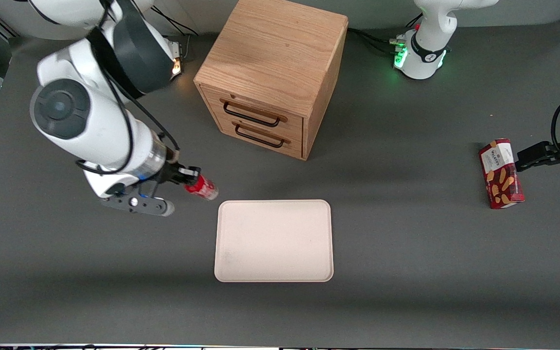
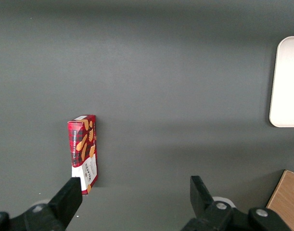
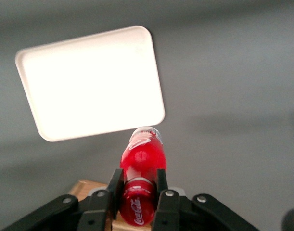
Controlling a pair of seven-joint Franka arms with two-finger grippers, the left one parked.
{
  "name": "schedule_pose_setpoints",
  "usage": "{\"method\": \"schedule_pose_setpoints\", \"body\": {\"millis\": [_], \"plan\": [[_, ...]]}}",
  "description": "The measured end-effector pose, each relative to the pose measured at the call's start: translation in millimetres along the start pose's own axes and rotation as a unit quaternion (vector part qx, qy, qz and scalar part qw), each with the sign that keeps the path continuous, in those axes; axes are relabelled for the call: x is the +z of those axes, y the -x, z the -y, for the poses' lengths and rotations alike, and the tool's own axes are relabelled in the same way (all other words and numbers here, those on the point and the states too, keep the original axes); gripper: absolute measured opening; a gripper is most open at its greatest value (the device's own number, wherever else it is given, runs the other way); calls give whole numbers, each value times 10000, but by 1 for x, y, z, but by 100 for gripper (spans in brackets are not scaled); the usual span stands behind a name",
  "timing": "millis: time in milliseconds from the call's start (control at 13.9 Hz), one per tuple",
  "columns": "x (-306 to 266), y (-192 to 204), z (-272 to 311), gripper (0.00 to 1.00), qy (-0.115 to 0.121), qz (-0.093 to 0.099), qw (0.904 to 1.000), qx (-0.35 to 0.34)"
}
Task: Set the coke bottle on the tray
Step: 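Lift the bottle and carry it onto the cream tray's corner, then lower the bottle onto the tray and open the right gripper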
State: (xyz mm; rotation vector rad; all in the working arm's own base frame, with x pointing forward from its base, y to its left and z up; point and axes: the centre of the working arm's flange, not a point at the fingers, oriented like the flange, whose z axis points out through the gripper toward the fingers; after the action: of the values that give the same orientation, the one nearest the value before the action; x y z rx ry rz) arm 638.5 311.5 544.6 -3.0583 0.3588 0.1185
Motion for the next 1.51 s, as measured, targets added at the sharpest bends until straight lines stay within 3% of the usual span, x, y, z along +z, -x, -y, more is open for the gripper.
{"method": "schedule_pose_setpoints", "body": {"millis": [144,359,646,1292,1508], "plan": [[13,-4,17,31,-173,-87,9997,170],[30,-18,19,31,-234,-169,9993,236],[65,-41,16,31,56,-411,9988,246],[171,-78,24,31,161,-565,9980,245],[198,-79,22,31,237,-489,9982,244]]}}
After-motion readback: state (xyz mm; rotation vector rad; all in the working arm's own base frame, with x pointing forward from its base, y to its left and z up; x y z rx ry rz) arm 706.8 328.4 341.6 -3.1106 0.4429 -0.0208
